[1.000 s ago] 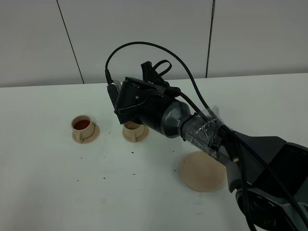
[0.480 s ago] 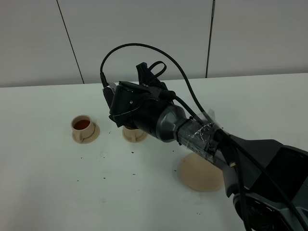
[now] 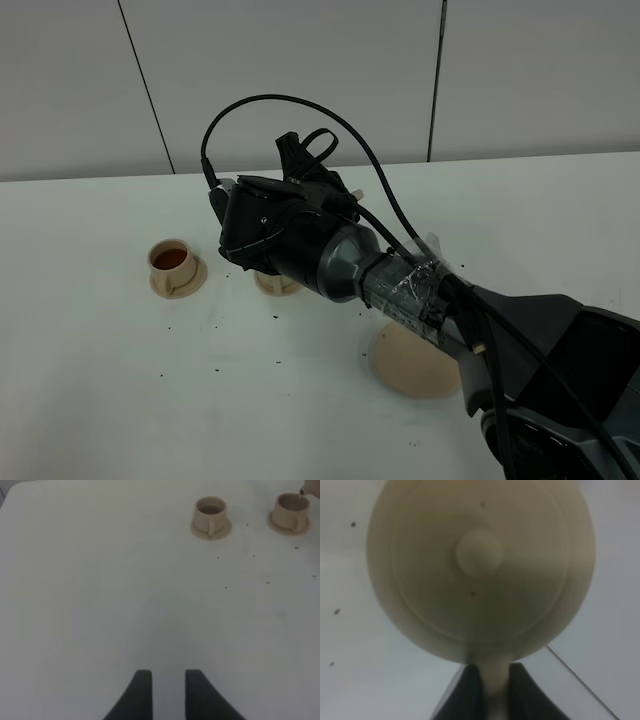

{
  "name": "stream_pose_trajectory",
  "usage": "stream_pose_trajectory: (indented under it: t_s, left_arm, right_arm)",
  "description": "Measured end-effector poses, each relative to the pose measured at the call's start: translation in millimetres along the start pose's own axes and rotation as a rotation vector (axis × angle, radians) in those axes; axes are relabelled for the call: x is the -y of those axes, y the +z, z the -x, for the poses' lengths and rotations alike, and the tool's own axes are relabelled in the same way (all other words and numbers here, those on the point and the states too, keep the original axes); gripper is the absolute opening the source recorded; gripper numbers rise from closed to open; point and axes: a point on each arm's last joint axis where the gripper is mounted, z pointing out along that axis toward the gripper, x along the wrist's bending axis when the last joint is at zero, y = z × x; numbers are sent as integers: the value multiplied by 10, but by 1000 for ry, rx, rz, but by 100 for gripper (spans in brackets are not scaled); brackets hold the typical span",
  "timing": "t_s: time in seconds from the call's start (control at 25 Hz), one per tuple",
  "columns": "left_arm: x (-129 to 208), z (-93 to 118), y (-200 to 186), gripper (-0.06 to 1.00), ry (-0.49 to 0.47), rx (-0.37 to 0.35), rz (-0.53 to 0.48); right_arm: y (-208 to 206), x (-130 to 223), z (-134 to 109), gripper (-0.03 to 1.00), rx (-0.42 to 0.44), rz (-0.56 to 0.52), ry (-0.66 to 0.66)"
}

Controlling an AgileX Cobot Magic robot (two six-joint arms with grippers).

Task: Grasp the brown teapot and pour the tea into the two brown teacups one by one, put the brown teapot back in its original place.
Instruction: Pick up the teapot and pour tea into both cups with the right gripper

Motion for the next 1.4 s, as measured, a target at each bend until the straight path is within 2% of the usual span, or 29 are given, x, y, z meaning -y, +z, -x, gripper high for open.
stream_pose_trajectory:
  t_s: [0.72, 1.4]
  left_arm:
    - [0, 0, 0, 23, 0, 0, 0]
    - [0, 0, 0, 24, 0, 0, 0]
  right_arm:
    - [9, -33, 55, 9, 58, 48, -17]
    - [46, 53, 62, 9, 55, -8, -33]
